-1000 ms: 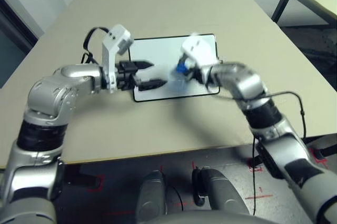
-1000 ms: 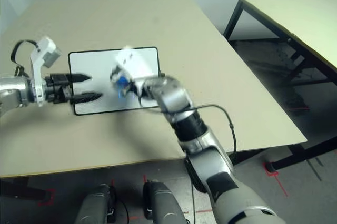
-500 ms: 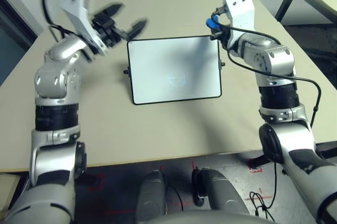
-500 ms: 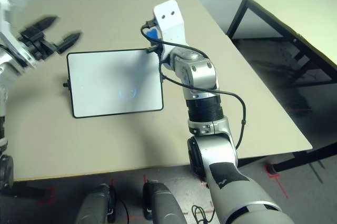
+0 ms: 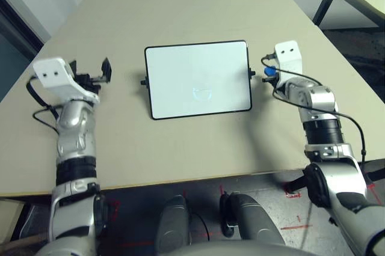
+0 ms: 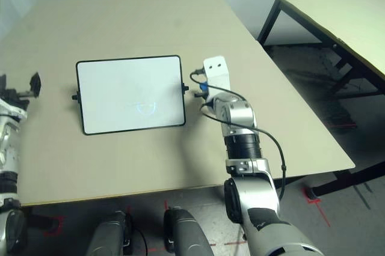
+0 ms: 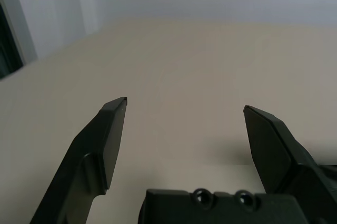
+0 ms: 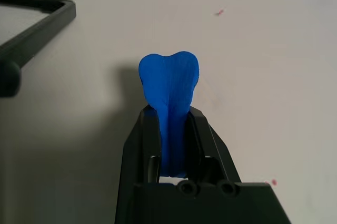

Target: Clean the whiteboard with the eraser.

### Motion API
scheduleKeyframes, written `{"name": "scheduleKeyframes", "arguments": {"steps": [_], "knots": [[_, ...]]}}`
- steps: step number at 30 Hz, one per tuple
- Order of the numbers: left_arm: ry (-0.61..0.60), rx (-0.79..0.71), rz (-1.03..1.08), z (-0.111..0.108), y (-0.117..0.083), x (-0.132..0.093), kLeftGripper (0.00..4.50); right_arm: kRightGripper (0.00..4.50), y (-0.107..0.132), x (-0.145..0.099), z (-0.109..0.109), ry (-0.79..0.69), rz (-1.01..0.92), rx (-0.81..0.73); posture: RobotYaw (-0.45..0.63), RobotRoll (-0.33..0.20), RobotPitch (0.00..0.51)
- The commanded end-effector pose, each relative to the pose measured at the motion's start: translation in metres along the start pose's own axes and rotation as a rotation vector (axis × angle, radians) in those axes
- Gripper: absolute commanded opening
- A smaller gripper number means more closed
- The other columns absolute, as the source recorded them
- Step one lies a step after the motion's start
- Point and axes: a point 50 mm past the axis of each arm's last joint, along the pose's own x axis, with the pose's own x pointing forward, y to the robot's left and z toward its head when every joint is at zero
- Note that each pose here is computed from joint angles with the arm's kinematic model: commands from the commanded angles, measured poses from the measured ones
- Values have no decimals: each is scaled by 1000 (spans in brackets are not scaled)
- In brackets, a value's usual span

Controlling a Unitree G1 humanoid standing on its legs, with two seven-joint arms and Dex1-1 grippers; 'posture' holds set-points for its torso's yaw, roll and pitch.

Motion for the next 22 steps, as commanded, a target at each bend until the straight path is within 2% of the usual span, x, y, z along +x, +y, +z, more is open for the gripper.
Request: {"name": "scheduleKeyframes", "arguments": {"steps": [1, 7, 9, 12, 13, 15, 17, 22], "knots": [[11, -11, -7, -5, -4, 0, 4500, 938, 1, 7, -7, 28, 12, -5, 5, 0, 94], [-27, -51, -14, 7, -10, 8, 4500, 2883, -14, 7, 11, -96, 7, 0, 17, 0, 93], [-47, -53, -10, 13, -7, 10, 4500, 3597, -24, 3, 25, -240, -13, 8, 17, 0, 94], [-84, -40, 16, 21, 1, 13, 4500, 4460, -59, -4, 40, -463, -140, 39, 19, 0, 89], [-92, -35, 25, 23, 3, 13, 4500, 4460, -69, -5, 40, -497, -175, 47, 18, 0, 87], [-99, -27, 75, 22, 14, 13, 4500, 4460, -93, -2, 24, -500, -263, 53, 13, 0, 76], [-100, -20, 104, 20, 18, 13, 4500, 4460, -107, 0, 8, -485, -311, 50, 14, 0, 63], [-34, -44, 174, -1, 32, 4, 4500, 4460, -125, 3, -32, -402, -361, 66, 18, 0, 21]]}}
